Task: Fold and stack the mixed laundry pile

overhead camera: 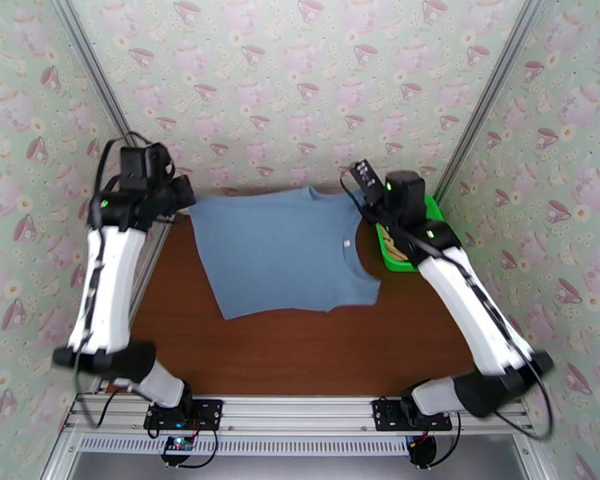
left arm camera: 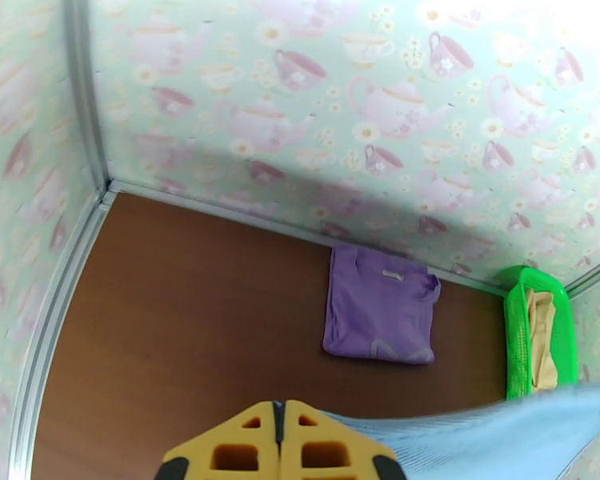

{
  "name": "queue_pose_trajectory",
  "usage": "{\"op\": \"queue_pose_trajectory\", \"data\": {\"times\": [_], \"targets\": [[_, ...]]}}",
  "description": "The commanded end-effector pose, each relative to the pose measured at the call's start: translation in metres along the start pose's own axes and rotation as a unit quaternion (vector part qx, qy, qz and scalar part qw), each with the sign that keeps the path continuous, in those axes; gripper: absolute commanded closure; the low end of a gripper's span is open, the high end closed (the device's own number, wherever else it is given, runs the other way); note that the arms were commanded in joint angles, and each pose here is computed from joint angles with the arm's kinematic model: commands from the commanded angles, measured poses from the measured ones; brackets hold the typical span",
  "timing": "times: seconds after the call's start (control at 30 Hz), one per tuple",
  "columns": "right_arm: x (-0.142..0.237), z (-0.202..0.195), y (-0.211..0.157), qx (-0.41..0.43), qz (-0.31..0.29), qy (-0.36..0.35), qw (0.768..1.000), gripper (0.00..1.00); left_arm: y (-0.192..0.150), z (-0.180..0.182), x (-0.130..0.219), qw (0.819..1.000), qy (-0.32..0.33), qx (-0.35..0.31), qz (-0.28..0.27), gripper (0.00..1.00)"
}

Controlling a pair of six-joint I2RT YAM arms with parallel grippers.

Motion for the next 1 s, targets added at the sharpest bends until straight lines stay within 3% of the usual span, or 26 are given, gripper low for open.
{"op": "queue_pose_trajectory", "data": {"times": [0.0,0.17,0.27,0.4,0.5,0.67,0.83,0.97], "targets": [[-0.025,-0.023,0.014,0.002,-0.013,0.002,1.000,1.00,0.019,-0.008,-0.005,1.000,-0.024,-0.016,-0.007,1.00],[-0.050,-0.053,0.024,-0.018,-0.015,-0.028,0.999,1.00,0.043,-0.015,-0.037,0.995,-0.095,0.012,-0.032,1.00],[-0.044,-0.058,0.024,-0.028,-0.019,-0.031,0.999,1.00,0.049,-0.018,-0.030,0.991,-0.120,0.015,-0.050,1.00],[-0.035,-0.036,0.003,-0.032,-0.006,0.000,0.999,1.00,0.041,-0.012,-0.003,0.992,-0.110,0.008,-0.060,1.00],[-0.022,-0.008,-0.024,-0.033,0.001,0.020,0.999,1.00,0.014,0.002,0.010,0.994,-0.100,0.010,-0.052,1.00],[-0.005,0.085,-0.093,-0.010,0.035,0.088,0.995,1.00,-0.093,0.057,0.005,0.994,-0.076,0.069,-0.034,1.00],[0.017,0.189,-0.148,0.004,0.085,0.157,0.984,1.00,-0.237,0.133,-0.016,0.983,-0.010,0.183,0.025,1.00],[0.036,0.238,-0.167,-0.006,0.094,0.177,0.980,1.00,-0.304,0.173,-0.011,0.972,0.034,0.228,0.045,1.00]]}}
Point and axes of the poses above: each hand's point on the last joint's axis, 136 mm out from that joint toward the fingers, its own x axis back along the fingers, its own z axis along the line the jaws close on, y = z × x, the point moved 7 cm from there along x, back along the fingers, and after that the axes turned 10 degrees about x, right-handed, at the moved point
